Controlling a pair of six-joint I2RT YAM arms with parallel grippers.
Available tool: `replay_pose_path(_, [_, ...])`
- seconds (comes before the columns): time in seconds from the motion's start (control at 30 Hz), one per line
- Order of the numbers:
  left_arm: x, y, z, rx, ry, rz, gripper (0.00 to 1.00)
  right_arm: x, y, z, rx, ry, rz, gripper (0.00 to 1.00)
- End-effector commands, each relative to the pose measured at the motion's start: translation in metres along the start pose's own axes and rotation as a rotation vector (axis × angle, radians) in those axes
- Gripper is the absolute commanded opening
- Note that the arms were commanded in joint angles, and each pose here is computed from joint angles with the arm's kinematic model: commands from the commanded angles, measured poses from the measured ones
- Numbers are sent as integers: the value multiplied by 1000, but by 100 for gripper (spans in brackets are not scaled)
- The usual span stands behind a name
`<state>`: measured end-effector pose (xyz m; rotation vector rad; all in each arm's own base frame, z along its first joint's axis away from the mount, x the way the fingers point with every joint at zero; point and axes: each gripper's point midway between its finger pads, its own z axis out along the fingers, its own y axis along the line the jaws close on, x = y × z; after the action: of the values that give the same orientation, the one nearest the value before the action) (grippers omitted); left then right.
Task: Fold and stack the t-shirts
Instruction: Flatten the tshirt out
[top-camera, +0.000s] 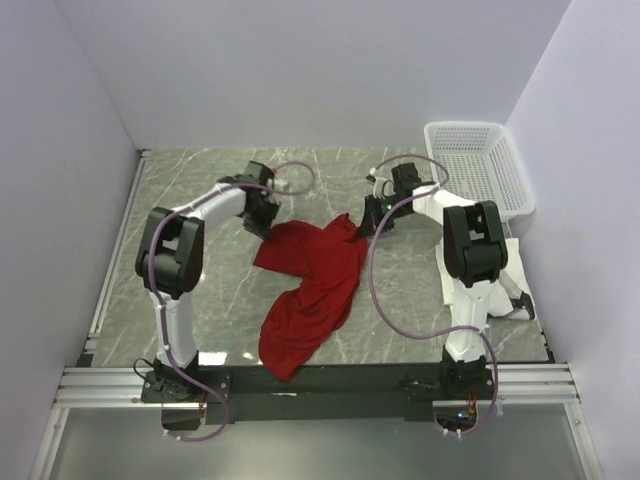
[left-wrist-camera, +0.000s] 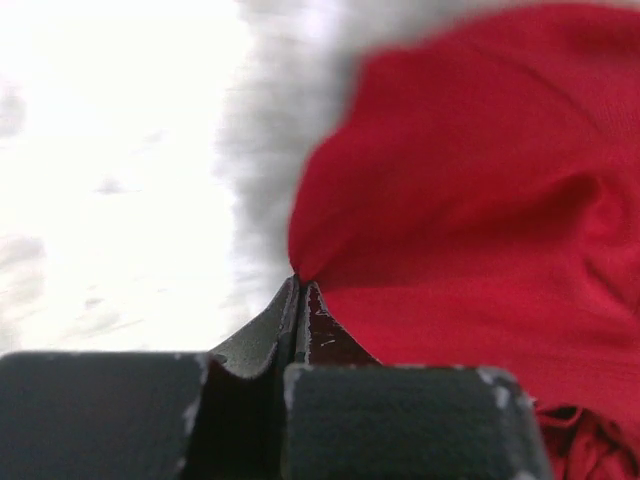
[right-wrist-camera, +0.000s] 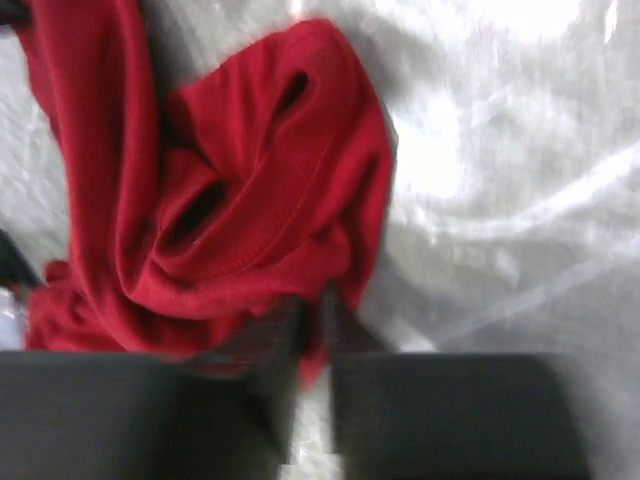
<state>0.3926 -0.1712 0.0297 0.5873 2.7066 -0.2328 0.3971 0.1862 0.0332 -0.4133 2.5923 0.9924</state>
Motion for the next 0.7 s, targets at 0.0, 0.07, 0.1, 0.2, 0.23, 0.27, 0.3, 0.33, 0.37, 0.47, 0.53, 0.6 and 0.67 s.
replay_pose_path(0.0, [-33,23,-41,45,-94,-28,0,-39,15,-2,-44,-51,-39,2])
replay_pose_path(0.07, [-48,43,-59,34,-142,-55,0,-59,22,-11,-59,-79,-59,0])
replay_pose_path(0.1, [-53,49,-66,33,-161,-60,0,-67,27,-16,-61,-99,-77,0])
replay_pose_path(0.2, [-86,83,-100,-16,-280,-81,0,-109,47,-49,-58,-220,-128,0])
replay_pose_path(0.23, [-105,100,-121,-40,-350,-94,0,-121,51,-61,-54,-259,-146,0])
replay_pose_path(0.27, [-115,109,-133,-51,-388,-99,0,-135,62,-78,-53,-312,-190,0])
replay_pose_path(0.3, [-131,117,-148,-64,-448,-99,0,-153,73,-94,-49,-363,-231,0])
replay_pose_path(0.33, [-153,122,-175,-64,-538,-96,0,-164,81,-107,-44,-398,-257,0])
replay_pose_path(0.37, [-163,138,-194,-89,-593,-111,0,-185,97,-133,-36,-469,-311,0])
replay_pose_path(0.47, [-205,148,-269,-122,-810,-78,0,-217,125,-179,-13,-587,-386,0])
replay_pose_path(0.53, [-219,162,-336,-154,-977,-61,0,-238,157,-228,-2,-707,-464,0])
replay_pose_path(0.6, [-219,162,-369,-162,-1061,-36,0,-247,183,-266,16,-795,-542,0])
replay_pose_path(0.67, [-209,154,-427,-194,-1196,46,0,-240,207,-298,44,-859,-622,0])
